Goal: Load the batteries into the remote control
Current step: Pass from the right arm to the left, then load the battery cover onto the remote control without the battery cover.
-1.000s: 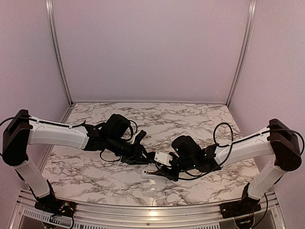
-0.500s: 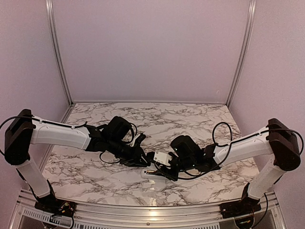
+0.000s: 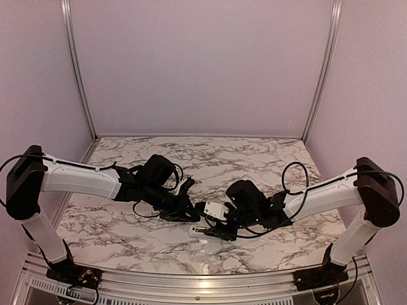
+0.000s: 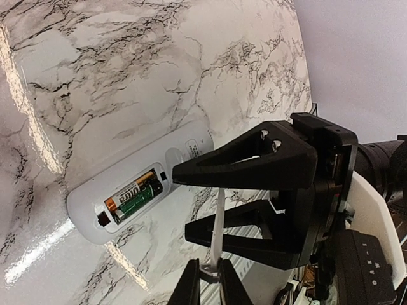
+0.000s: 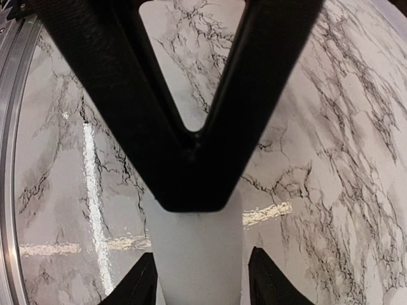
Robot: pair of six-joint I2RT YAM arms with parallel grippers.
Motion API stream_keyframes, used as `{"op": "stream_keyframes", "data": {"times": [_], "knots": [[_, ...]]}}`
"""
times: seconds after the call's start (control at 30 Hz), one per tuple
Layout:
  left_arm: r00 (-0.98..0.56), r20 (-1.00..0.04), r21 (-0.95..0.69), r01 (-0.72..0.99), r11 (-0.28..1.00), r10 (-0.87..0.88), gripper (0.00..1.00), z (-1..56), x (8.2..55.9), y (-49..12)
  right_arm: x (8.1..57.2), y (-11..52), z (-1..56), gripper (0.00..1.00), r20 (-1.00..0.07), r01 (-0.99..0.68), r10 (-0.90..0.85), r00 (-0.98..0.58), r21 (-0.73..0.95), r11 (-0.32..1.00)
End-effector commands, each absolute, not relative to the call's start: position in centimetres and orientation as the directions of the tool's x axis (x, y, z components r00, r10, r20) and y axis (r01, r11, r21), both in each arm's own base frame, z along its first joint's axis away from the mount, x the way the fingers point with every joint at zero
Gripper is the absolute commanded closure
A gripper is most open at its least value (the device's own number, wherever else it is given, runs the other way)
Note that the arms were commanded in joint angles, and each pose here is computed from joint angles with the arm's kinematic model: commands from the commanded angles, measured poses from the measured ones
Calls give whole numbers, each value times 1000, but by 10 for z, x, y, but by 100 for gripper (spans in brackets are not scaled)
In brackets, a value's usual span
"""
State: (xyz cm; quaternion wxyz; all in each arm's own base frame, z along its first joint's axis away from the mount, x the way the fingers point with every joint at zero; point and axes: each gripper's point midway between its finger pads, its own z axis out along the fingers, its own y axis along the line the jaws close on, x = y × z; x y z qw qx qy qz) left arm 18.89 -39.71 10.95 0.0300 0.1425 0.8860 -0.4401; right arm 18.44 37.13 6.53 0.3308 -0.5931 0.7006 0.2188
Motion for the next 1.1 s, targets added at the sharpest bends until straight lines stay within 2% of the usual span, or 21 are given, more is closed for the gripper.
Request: {"op": "stream_keyframes", "data": {"times": [0.0,0.13,0.23,0.37,0.43,0.77,1.07], "knots": [[-962,-165,-777,262,572,217,93,105,192,-396,190,378,72,45,-728,-971,-681,-76,-102,218],[-965,-162,-778,254,575,207,94,102,194,-393,190,376,74,28,-730,-968,-679,-79,-106,227],[-966,-160,-777,249,578,201,94,99,196,-391,190,372,82,20,-745,-965,-662,-78,-111,239],[-969,-154,-780,240,579,194,94,95,200,-388,189,367,100,16,-785,-962,-615,-69,-111,250],[-970,-148,-780,235,580,194,94,93,201,-387,188,365,109,7,-804,-961,-591,-69,-105,255],[-968,-134,-751,239,615,213,93,84,200,-381,203,350,113,5,-810,-947,-574,-122,-79,312],[-963,-129,-612,266,745,238,94,73,207,-361,218,339,102,7,-783,-919,-589,-202,-57,391]]}}
